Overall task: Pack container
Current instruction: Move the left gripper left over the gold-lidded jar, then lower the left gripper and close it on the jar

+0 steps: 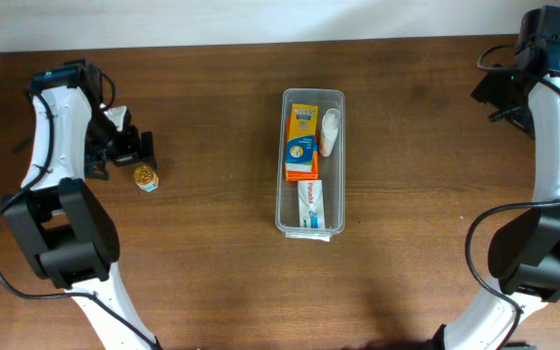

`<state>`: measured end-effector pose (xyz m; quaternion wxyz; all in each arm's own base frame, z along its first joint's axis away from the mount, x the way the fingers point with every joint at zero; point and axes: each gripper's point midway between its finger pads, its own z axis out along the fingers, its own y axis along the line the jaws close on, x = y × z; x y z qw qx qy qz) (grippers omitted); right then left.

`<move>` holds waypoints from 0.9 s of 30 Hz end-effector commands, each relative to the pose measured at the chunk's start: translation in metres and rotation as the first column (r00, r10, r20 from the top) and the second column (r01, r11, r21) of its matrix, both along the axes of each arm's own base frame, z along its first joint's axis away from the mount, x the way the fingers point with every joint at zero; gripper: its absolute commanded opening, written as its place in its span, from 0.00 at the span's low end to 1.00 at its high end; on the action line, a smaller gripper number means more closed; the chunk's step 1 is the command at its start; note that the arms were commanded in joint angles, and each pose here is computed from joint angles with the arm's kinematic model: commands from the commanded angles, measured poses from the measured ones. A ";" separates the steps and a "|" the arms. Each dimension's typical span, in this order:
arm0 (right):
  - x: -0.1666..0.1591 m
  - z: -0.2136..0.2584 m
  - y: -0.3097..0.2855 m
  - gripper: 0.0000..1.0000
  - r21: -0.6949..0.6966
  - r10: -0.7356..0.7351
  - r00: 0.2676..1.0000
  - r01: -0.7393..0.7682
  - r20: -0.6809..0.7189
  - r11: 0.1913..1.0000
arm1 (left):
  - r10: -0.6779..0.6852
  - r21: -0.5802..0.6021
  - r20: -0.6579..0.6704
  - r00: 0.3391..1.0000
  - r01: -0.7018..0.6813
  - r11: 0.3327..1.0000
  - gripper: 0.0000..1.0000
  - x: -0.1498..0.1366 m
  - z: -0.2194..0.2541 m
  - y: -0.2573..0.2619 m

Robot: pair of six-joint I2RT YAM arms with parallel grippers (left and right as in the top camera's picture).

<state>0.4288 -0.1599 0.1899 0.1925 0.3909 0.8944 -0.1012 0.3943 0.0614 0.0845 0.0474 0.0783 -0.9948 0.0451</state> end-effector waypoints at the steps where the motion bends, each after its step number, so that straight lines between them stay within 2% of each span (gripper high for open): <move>1: -0.002 -0.003 -0.005 0.98 -0.014 -0.007 1.000 0.006 -0.016 1.000 | -0.065 -0.010 0.034 0.997 0.065 0.998 0.99 -0.002 0.001 -0.001; 15: -0.002 -0.003 -0.005 0.98 -0.014 -0.007 1.000 0.006 -0.016 1.000 | -0.093 0.013 0.090 0.992 0.092 0.996 0.99 0.012 -0.021 0.001; 27: -0.002 -0.003 -0.005 0.98 -0.014 -0.007 1.000 0.006 -0.016 1.000 | -0.098 -0.004 0.019 0.995 0.098 0.995 0.99 -0.001 -0.049 -0.005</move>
